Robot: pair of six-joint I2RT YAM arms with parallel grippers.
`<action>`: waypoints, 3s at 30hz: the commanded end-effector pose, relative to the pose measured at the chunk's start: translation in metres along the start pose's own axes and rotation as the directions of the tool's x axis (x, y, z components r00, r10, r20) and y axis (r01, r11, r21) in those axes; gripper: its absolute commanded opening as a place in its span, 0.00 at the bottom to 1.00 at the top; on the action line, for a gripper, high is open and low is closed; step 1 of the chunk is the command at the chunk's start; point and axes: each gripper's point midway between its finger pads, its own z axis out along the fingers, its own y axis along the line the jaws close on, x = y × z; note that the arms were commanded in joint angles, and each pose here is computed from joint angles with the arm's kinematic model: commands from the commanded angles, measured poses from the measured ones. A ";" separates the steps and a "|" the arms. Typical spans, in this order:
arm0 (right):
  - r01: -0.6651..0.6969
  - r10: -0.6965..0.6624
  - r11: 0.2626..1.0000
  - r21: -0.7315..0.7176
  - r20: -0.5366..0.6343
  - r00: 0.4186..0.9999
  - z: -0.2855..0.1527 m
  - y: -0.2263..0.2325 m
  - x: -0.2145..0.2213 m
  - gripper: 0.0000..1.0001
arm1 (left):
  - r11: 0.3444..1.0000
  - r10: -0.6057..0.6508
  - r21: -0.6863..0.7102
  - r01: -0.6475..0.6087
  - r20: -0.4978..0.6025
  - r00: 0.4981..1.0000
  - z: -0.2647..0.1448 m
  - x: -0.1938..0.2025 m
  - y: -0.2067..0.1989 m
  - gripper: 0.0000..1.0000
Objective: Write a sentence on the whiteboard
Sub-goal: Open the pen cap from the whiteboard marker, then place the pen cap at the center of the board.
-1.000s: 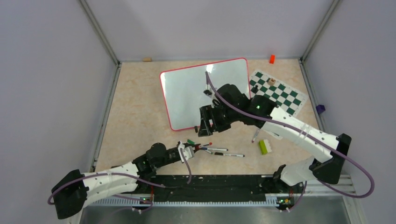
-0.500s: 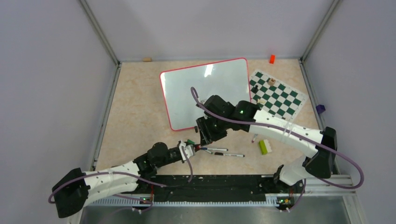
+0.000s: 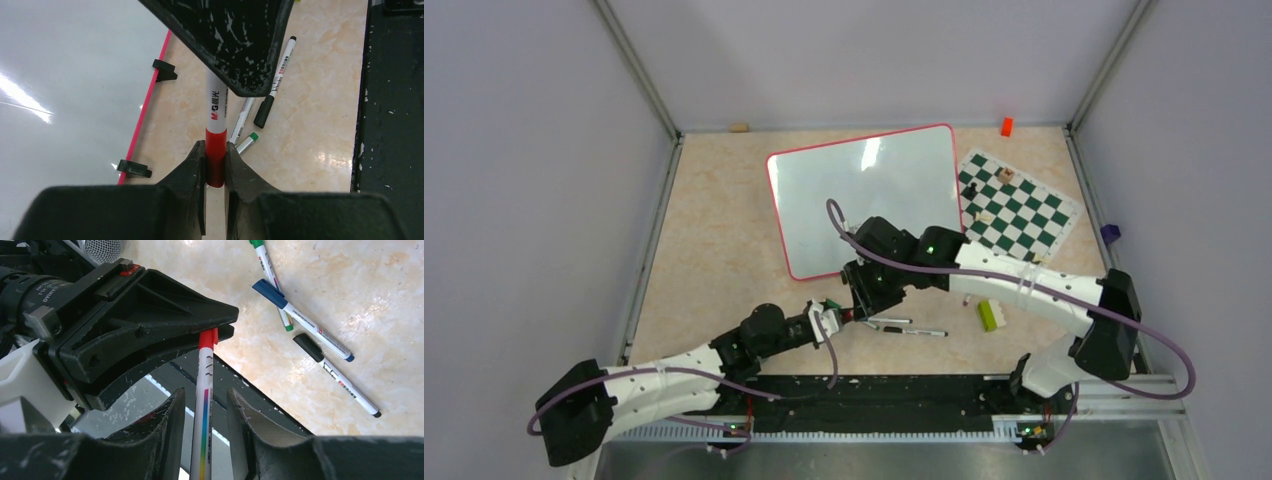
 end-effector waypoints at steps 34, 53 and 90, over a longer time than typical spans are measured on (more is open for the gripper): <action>0.041 -0.039 0.998 -0.036 0.063 0.997 -0.041 0.004 -0.019 0.00 | 0.998 0.011 -0.057 -0.007 0.070 0.997 -0.001 -0.025 0.014 0.00; -0.005 0.003 1.000 0.013 0.187 0.982 -0.117 -0.055 -0.033 0.00 | 0.999 0.001 -0.037 -0.001 -0.001 1.000 0.009 -0.013 0.012 0.00; -0.089 0.040 0.994 0.059 0.564 0.825 -0.112 -0.101 -0.040 0.00 | -0.158 -0.735 -0.791 0.591 0.494 0.464 -0.145 0.076 0.124 0.00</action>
